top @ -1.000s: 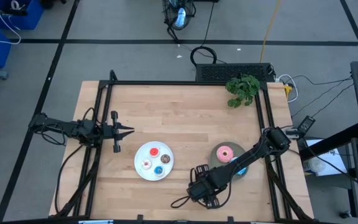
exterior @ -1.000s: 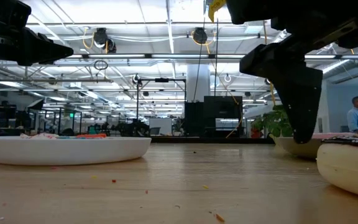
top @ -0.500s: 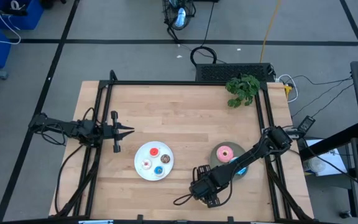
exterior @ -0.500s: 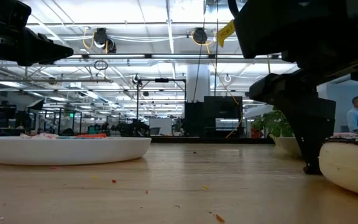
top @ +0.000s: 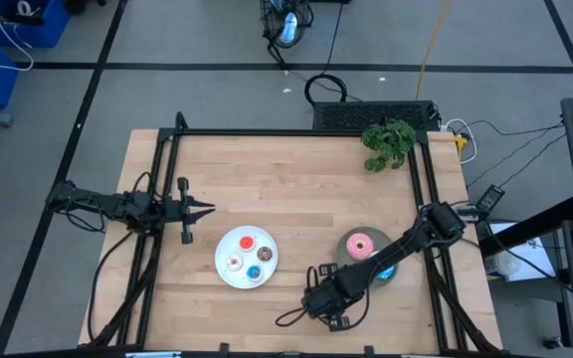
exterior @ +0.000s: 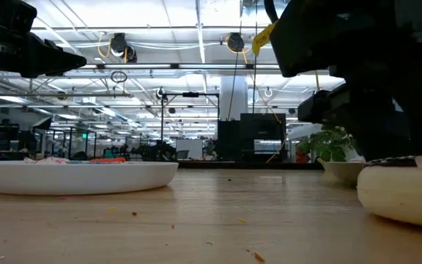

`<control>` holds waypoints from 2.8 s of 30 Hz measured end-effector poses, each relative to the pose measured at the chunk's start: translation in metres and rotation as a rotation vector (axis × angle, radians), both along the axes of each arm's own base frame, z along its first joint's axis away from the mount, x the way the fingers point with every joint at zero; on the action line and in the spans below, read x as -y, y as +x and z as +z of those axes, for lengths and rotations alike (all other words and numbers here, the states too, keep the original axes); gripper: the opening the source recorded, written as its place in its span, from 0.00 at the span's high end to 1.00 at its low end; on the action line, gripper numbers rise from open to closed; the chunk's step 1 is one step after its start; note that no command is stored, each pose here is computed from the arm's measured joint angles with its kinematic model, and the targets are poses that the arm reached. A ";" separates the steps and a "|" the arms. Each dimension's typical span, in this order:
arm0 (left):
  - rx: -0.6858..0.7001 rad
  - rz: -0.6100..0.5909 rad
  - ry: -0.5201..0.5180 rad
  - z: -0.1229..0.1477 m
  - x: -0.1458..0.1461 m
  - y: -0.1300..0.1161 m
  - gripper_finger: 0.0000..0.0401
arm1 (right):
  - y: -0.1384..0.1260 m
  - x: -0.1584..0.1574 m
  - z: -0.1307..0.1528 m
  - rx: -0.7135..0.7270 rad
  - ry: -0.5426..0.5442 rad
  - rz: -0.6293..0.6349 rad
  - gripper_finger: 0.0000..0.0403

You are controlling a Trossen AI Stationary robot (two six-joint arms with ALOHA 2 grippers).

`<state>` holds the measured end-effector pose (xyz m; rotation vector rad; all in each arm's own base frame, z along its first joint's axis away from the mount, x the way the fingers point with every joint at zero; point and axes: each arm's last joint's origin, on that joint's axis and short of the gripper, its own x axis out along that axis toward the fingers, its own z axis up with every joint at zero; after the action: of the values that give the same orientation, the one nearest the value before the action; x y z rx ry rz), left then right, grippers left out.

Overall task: Pick & Place donuts
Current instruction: Put the large black donut on the gray plate

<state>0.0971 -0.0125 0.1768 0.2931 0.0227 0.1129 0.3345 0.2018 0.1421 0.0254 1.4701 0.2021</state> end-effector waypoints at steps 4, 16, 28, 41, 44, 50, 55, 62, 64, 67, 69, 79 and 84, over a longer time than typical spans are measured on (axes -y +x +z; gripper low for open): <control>-0.001 0.000 0.000 0.000 0.000 0.000 0.88 | 0.005 -0.004 0.008 0.021 0.010 0.027 0.93; -0.006 0.000 0.001 -0.001 0.000 0.000 0.88 | 0.016 -0.009 0.042 0.041 0.010 0.030 0.92; -0.006 0.000 0.001 -0.001 0.000 0.000 0.88 | 0.015 -0.009 0.043 0.039 0.010 0.028 0.95; -0.003 0.000 0.001 0.000 0.000 0.000 0.88 | 0.000 -0.027 0.068 -0.094 0.077 -0.021 0.96; -0.002 0.000 -0.003 0.000 0.000 0.000 0.88 | 0.000 -0.029 0.090 -0.098 0.070 -0.018 0.96; 0.003 0.000 -0.008 0.000 0.000 0.000 0.88 | 0.000 -0.027 0.142 -0.027 0.042 -0.017 0.96; -0.002 0.000 -0.007 0.000 0.000 0.000 0.88 | -0.007 -0.011 0.181 0.050 0.065 -0.048 0.96; -0.005 0.000 -0.006 -0.001 0.000 0.000 0.88 | -0.024 0.021 0.225 0.192 0.038 -0.207 0.96; -0.005 0.000 -0.006 -0.001 0.000 0.000 0.88 | -0.031 0.029 0.231 0.184 0.029 -0.254 0.96; -0.005 0.000 -0.006 -0.001 0.000 0.000 0.88 | -0.040 0.038 0.235 0.131 -0.009 -0.334 0.96; -0.005 0.000 -0.006 -0.001 0.000 0.000 0.88 | -0.045 0.042 0.235 0.089 -0.037 -0.357 0.96; -0.005 0.000 -0.006 -0.001 0.000 0.000 0.88 | -0.049 0.074 0.243 0.115 -0.078 -0.407 0.96; -0.007 0.000 -0.005 -0.001 0.000 0.000 0.88 | -0.056 0.097 0.242 0.104 -0.091 -0.516 0.96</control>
<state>0.0971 -0.0125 0.1760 0.2885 0.0301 0.1117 0.2786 0.1050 0.3841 0.3123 1.3211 -0.2784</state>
